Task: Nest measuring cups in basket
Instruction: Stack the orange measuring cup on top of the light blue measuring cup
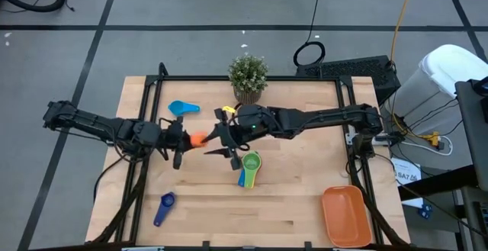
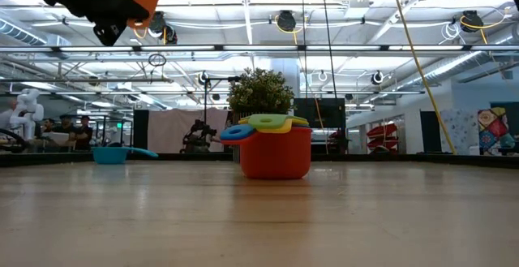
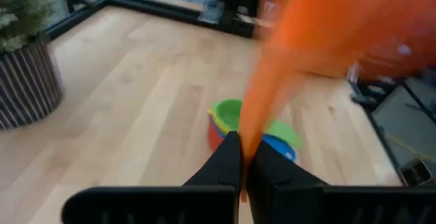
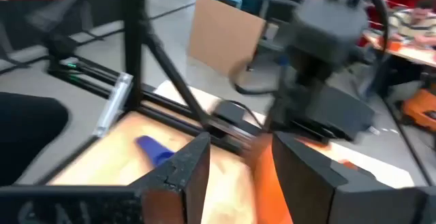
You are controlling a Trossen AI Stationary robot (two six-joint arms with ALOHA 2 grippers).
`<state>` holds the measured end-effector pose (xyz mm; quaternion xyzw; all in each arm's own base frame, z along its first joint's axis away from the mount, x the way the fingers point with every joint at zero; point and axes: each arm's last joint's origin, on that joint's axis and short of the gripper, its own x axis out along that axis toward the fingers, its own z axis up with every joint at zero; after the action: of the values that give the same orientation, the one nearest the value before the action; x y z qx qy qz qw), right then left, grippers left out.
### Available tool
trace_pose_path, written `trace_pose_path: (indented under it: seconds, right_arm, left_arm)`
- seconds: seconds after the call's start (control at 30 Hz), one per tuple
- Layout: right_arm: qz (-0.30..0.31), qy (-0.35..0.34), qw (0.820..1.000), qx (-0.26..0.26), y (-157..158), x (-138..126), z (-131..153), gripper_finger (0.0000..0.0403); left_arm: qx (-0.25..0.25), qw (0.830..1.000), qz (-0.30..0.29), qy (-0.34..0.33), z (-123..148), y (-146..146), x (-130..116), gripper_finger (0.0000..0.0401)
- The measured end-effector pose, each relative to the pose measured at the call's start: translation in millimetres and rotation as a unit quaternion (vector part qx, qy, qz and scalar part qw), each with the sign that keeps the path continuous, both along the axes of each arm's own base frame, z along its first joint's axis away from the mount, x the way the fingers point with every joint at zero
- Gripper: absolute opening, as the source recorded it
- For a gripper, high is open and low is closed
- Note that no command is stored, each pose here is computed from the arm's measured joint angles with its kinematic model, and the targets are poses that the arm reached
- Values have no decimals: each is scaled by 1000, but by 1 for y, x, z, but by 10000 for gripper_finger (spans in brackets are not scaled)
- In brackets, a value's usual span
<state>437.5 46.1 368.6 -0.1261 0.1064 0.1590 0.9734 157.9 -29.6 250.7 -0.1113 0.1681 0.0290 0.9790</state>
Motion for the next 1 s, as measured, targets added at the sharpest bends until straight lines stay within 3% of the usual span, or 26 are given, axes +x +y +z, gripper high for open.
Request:
trace_pose_path:
  seconds: [0.3,0.5,0.67,0.77,0.9,1.0]
  right_arm:
    - [-130,119,982,-71,-7,-42,12,177]
    - [-164,175,969,-61,-7,-63,15,178]
    - [-164,205,963,-54,-2,-69,12,178]
    - [-159,216,962,-58,1,-71,10,178]
    - [-161,214,962,-57,1,-70,6,178]
    - [-164,225,959,-54,1,-70,-1,178]
  left_arm:
    - [-7,999,41,3,3,6,-17,4]
    - [-7,988,128,90,-10,13,-31,4]
    - [-29,949,233,209,-17,18,-44,4]
    - [-22,923,266,278,-14,18,-45,4]
    - [25,886,289,361,-4,17,-37,4]
    - [71,843,318,428,-1,16,-31,4]
